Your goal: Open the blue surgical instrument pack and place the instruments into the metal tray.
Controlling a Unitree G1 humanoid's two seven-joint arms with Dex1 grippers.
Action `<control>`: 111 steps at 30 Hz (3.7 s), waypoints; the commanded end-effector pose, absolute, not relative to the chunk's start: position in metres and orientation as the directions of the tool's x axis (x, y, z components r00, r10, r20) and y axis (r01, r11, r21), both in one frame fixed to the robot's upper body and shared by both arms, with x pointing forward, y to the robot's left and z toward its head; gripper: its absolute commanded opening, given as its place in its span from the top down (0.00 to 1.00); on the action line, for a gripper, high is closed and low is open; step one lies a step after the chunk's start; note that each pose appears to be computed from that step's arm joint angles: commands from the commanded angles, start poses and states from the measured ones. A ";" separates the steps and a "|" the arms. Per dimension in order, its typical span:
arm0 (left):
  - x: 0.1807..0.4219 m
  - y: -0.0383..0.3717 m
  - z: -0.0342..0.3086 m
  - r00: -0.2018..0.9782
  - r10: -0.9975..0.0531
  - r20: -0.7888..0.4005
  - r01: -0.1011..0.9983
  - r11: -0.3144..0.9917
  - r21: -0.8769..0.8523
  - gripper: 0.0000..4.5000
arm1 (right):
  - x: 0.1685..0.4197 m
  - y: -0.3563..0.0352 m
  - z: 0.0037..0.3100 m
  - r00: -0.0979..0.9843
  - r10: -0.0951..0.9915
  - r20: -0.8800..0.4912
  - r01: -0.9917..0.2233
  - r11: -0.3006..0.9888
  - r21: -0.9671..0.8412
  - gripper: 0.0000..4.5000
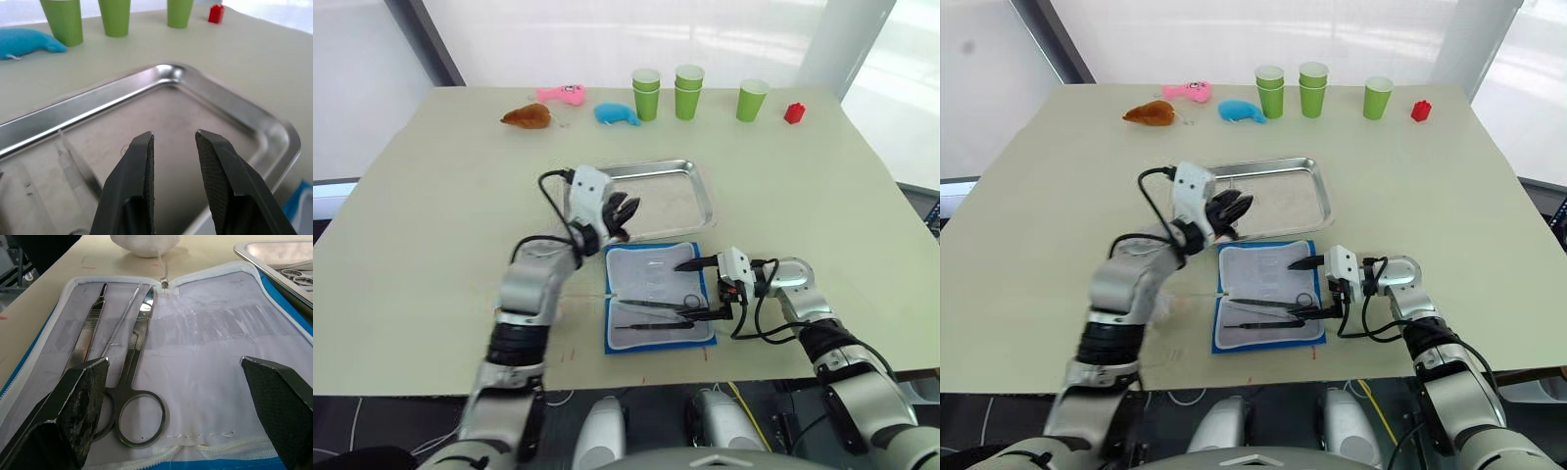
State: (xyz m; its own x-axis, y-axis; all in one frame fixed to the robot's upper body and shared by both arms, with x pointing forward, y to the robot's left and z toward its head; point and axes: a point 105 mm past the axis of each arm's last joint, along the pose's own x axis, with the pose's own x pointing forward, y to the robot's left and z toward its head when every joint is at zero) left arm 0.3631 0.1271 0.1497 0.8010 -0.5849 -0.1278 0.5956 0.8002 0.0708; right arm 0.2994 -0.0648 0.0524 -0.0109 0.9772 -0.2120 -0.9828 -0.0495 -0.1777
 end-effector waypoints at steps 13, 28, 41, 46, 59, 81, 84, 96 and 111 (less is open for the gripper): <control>0.264 0.183 0.188 0.152 -0.954 -0.260 0.987 0.133 0.090 0.69 | 0.277 -0.068 0.004 -0.074 0.945 -0.318 -0.997 -0.081 -0.009 0.00; 0.245 0.192 0.200 -0.011 -0.957 -0.289 0.997 -0.034 0.074 0.02 | 0.276 -0.067 0.004 -0.082 0.945 -0.316 -0.996 -0.088 -0.007 0.00; 0.230 0.178 0.176 -0.040 -0.951 -0.305 0.991 -0.077 0.111 0.02 | 0.276 -0.069 0.007 -0.083 0.946 -0.315 -0.996 -0.093 -0.014 0.00; 0.232 0.175 0.174 -0.032 -0.957 -0.289 0.989 -0.072 0.131 0.02 | 0.280 -0.073 0.021 -0.071 0.953 -0.296 -0.994 -0.092 -0.059 0.00; 0.235 0.170 0.170 -0.051 -0.968 -0.248 0.982 -0.093 0.163 0.02 | 0.284 -0.078 0.073 -0.035 0.977 -0.210 -0.981 -0.074 -0.180 0.00; 0.221 0.140 0.144 -0.014 -0.988 -0.154 0.976 -0.047 0.211 0.02 | 0.269 -0.123 0.137 0.057 0.993 -0.105 -0.966 0.028 -0.258 0.00; 0.220 0.136 0.134 0.025 -0.990 -0.139 0.976 -0.006 0.218 0.02 | 0.256 -0.137 0.147 0.056 0.993 -0.107 -0.968 0.028 -0.251 0.00; 0.230 0.136 0.106 0.097 -0.986 -0.134 0.970 0.064 0.233 0.02 | 0.240 -0.164 0.177 0.094 0.985 -0.143 -0.965 0.054 -0.258 0.00; 0.265 0.137 0.092 -0.049 -0.976 -0.212 0.957 -0.106 0.270 0.02 | 0.235 -0.156 0.197 0.101 0.985 -0.140 -0.948 0.052 -0.314 0.00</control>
State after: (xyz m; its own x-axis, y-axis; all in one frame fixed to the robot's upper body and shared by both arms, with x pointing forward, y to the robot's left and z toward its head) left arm 0.2678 0.1352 0.0935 -0.0102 -0.9801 -0.1980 0.9627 -0.0632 0.2631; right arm 0.2377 -0.1564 0.1843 0.0985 0.9827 -0.1569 -0.9615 0.0533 -0.2698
